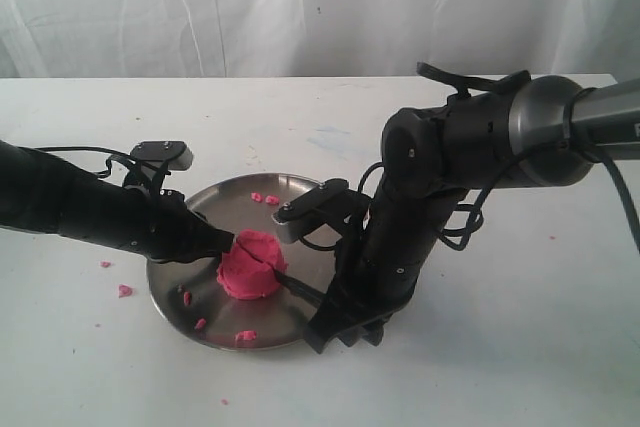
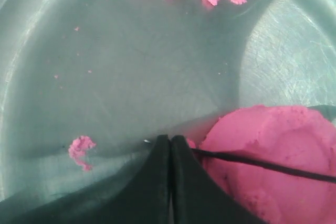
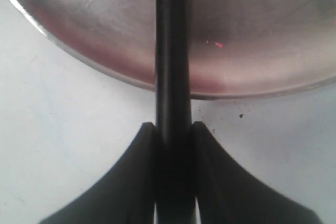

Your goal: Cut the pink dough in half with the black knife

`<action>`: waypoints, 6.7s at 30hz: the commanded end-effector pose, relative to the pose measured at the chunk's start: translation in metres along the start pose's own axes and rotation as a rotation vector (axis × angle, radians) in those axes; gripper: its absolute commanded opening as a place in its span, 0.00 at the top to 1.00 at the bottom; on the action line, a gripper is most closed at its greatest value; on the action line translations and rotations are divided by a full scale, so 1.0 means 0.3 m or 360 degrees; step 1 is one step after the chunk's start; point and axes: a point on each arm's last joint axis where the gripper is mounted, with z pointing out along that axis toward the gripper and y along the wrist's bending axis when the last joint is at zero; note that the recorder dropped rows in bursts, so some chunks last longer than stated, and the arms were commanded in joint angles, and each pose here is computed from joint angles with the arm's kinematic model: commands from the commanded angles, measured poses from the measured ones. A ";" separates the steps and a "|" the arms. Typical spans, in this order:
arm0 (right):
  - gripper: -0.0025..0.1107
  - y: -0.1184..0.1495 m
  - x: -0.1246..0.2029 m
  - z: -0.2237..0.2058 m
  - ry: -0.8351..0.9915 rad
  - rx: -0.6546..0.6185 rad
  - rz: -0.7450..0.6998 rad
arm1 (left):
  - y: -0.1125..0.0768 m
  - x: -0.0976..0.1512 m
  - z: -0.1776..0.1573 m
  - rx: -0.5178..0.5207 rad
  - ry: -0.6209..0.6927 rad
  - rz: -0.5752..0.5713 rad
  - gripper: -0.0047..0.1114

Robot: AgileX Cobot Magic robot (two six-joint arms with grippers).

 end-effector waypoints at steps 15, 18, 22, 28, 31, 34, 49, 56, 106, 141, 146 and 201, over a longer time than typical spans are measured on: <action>0.98 0.004 -0.005 0.019 -0.0005 -0.0029 -0.0001 | 0.008 0.044 0.026 -0.0010 0.0091 0.0027 0.96; 0.98 0.003 -0.004 0.024 0.0000 -0.0033 0.0004 | 0.008 0.044 0.026 -0.0010 0.0091 0.0027 0.96; 0.98 0.003 -0.004 0.024 0.0000 -0.0033 0.0004 | 0.008 0.044 0.026 -0.0010 0.0091 0.0027 0.96; 0.98 0.003 -0.004 0.024 0.0000 -0.0033 0.0004 | 0.008 0.044 0.026 -0.0010 0.0091 0.0027 0.96; 0.98 0.003 -0.004 0.024 0.0000 -0.0033 0.0004 | 0.008 0.044 0.026 -0.0010 0.0091 0.0027 0.96; 0.98 0.003 -0.004 0.024 0.0000 -0.0033 0.0004 | 0.008 0.044 0.026 -0.0010 0.0091 0.0032 0.96; 0.98 0.004 0.005 0.042 0.0064 -0.0056 0.0008 | 0.008 0.044 0.026 -0.0013 0.0091 0.0031 0.96; 0.98 0.003 0.004 0.045 0.0061 -0.0056 0.0011 | 0.008 0.044 0.026 -0.0010 0.0091 0.0031 0.96; 0.98 0.001 0.006 0.044 0.0078 -0.0041 0.0132 | -0.243 -0.239 -0.477 0.0017 -0.0591 0.0557 0.96; 0.98 -0.029 -0.006 0.027 0.0076 0.0123 0.0358 | -0.385 -0.202 -0.809 -0.0115 -0.0872 0.0867 0.96; 0.98 -0.022 -0.011 0.028 0.0058 0.0094 0.0381 | -0.385 -0.202 -0.809 -0.0111 -0.0873 0.0854 0.96; 0.98 -0.093 -0.060 -0.180 -0.0385 0.0679 0.0195 | -0.385 -0.201 -0.809 -0.0103 -0.0870 0.0831 0.96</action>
